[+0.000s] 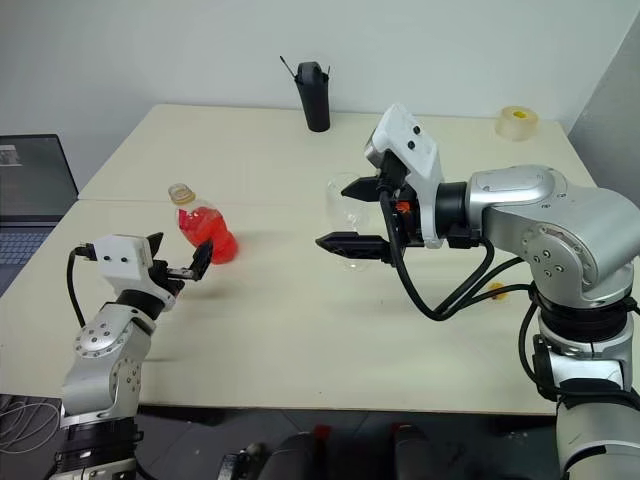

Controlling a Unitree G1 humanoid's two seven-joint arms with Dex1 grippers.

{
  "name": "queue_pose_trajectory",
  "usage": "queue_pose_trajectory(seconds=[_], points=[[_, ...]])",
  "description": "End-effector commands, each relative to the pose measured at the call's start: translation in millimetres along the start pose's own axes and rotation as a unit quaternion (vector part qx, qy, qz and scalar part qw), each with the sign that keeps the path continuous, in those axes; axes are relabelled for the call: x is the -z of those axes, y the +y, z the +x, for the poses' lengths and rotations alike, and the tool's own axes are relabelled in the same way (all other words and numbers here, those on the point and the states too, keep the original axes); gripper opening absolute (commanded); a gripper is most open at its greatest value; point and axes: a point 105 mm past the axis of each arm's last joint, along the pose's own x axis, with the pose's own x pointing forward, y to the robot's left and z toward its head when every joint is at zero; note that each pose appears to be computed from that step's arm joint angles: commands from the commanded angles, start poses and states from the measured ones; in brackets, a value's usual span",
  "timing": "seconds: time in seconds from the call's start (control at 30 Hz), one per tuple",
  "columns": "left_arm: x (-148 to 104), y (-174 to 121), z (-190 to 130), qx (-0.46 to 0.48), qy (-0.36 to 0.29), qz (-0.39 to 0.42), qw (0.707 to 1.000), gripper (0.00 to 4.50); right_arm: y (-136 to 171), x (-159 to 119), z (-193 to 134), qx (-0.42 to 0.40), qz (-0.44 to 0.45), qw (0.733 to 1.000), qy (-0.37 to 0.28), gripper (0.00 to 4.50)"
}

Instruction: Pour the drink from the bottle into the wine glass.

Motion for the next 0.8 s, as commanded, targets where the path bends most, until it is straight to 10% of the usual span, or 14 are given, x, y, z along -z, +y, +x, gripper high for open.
queue_pose_trajectory(seconds=[0.03, 0.5, 0.8], points=[[-9, 1, 12, 0.002, -0.017, 0.015, 1.000, 4.50, 6, -9, -1, 0.000, -0.033, 0.999, -0.008, 4.46], [-9, -3, 65, 0.041, -0.029, 0.036, 0.998, 4.50, 6, -11, -3, 0.017, -0.041, 0.999, -0.003, 4.46], [-11, -4, 68, 0.049, -0.038, 0.038, 0.997, 2.19, -1, -5, -10, 0.046, -0.038, 0.998, 0.008, 4.50]])
